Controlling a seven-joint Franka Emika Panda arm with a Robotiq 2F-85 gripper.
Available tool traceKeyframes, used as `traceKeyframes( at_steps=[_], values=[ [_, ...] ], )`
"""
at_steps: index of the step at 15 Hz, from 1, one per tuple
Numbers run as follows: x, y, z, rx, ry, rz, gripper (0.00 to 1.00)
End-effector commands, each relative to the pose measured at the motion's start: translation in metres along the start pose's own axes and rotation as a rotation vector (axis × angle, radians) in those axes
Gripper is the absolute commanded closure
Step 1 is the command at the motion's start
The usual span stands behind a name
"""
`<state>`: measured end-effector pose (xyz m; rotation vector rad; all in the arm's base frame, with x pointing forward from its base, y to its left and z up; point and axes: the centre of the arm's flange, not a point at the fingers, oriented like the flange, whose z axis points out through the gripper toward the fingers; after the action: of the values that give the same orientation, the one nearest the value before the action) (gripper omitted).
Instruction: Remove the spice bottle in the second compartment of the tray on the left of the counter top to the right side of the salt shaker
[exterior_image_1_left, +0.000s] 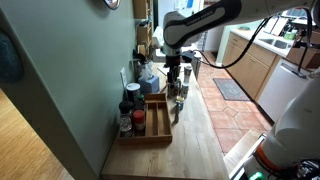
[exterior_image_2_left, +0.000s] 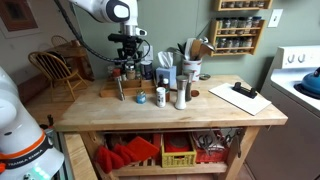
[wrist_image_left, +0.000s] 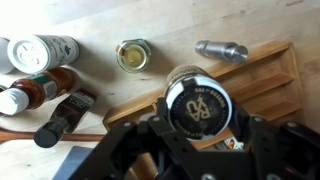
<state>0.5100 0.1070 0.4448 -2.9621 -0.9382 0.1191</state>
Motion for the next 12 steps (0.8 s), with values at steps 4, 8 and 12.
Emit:
traceKeyframes(
  at_steps=[4, 8, 12],
  values=[
    [-0.012, 0.074, -0.014, 0.018, 0.028, 0.118, 0.66],
    [-0.032, 0.141, -0.038, 0.038, 0.061, 0.225, 0.66],
    [-0.052, 0.191, -0.076, 0.035, 0.070, 0.319, 0.66]
  ],
)
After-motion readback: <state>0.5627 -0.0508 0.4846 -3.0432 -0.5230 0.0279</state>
